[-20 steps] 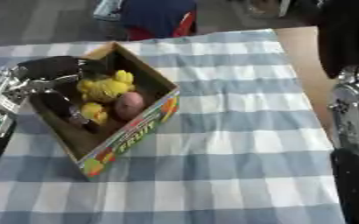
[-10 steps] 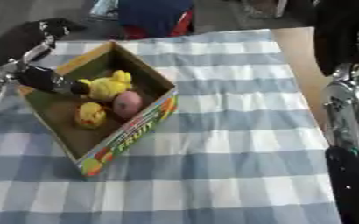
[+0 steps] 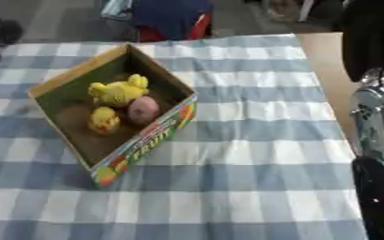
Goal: Pick up objects on the table and place them in the box.
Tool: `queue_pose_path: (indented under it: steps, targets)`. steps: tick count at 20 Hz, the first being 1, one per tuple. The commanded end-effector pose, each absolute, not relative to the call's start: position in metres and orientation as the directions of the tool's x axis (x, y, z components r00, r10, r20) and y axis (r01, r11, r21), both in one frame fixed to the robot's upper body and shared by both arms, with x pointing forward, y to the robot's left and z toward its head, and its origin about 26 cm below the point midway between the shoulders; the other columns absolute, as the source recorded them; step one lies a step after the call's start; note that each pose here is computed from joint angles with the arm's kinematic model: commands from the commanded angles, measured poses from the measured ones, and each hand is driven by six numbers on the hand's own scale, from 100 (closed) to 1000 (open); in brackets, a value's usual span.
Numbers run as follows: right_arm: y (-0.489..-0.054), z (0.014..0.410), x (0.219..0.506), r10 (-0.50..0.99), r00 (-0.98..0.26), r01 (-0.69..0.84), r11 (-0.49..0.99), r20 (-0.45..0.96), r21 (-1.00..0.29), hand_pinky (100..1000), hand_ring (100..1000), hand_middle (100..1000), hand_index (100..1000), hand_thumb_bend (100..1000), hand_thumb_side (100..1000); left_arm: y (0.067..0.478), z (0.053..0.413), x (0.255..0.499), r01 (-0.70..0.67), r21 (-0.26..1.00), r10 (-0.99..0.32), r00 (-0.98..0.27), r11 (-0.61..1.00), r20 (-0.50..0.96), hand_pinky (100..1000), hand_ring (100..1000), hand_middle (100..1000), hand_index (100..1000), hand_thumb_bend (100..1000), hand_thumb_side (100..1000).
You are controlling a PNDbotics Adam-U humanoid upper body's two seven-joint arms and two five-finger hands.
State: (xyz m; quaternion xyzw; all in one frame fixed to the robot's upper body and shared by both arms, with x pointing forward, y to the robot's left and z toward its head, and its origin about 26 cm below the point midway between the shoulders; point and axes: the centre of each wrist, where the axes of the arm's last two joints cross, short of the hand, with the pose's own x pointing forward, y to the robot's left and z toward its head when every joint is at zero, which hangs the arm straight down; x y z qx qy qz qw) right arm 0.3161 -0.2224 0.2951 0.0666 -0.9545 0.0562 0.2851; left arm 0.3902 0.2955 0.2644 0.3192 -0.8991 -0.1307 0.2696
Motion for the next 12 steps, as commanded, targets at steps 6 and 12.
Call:
queue_pose_path:
  steps: [6,12]
  targets:
    - [-0.234,0.298,0.311,-0.047,-0.846,-0.110,0.990,0.531,-0.089,681,720,647,858,100,979,0.328,0.286,0.329,-0.493,0.064,-0.465,-0.758,0.867,0.457,391,692,632,781,502,917]
    - [-0.243,0.288,0.311,-0.021,-0.836,-0.084,0.992,0.548,-0.090,685,729,641,854,100,967,0.342,0.265,0.291,-0.514,-0.031,-0.450,-0.777,0.857,0.440,375,675,637,776,418,842]
